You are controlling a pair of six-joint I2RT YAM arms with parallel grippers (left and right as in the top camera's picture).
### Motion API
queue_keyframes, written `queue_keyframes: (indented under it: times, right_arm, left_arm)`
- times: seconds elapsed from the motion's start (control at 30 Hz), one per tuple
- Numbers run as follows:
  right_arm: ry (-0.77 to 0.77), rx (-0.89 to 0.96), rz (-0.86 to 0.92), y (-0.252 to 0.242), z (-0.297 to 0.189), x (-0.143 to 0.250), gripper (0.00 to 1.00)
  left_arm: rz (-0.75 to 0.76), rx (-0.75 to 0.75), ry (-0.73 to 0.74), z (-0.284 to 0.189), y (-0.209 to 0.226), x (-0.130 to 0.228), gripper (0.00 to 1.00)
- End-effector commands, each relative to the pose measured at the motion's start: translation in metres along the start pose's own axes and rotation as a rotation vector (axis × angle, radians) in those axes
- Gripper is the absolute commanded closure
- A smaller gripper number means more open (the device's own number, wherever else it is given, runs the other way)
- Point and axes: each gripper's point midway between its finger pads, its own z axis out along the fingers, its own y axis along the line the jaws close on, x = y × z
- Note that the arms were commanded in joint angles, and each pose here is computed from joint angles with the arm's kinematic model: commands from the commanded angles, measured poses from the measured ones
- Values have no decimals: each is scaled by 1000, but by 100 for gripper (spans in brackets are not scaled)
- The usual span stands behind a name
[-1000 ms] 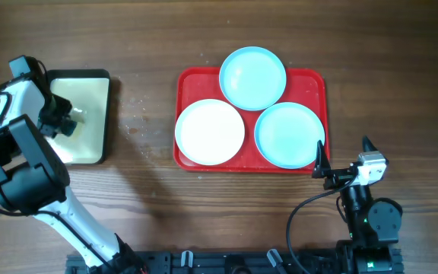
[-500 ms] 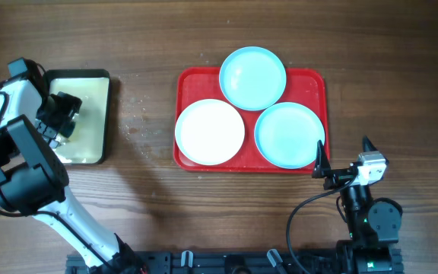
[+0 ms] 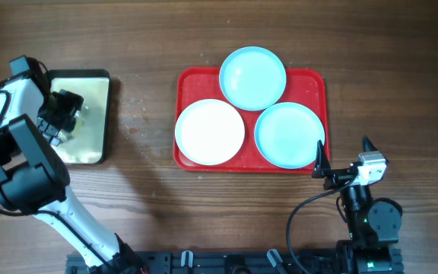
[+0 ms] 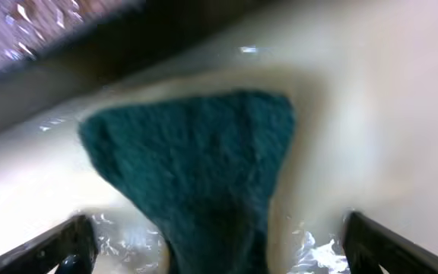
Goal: Clean dirty plates on tray and stack at the side
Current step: 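Grasp the sponge with the left gripper and lift it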
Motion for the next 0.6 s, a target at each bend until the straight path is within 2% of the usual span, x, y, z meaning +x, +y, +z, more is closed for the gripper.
queue_keyframes:
  times: [0.0,0.03,0.07,0.13,0.2,0.3,0.4,0.47,0.57]
  right_arm:
    - [-5,9,-13,-1,0,-1,0]
    - [-5,9,-13,-1,0,-1,0]
    - [-5,9,-13,-1,0,-1,0]
    - [-5,10,-13,-1,0,-1,0]
    - [-5,9,-13,-1,0,-1,0]
    - [-5,9,-13,-1,0,-1,0]
    - [-5,9,-13,-1,0,-1,0]
    - [-5,9,-13,-1,0,-1,0]
    - [-5,9,-12,-1,0,-1,0]
  left_arm:
    - [-2,-76,9,23,16,3,0]
    - [-2,-74,7,23,16,3,6]
    - [-2,-73,6,23,16,3,36]
    - [-2,-74,6,23,16,3,78]
    - [-2,-73,6,23,16,3,96]
    - [-2,-75,10,14,15,1,96]
    - [-6,-34,-2,-19,6,-6,96]
    - [-9,49,-26,-55,-8,-14,96]
    - [-3,263,-64,-119,-36,-16,96]
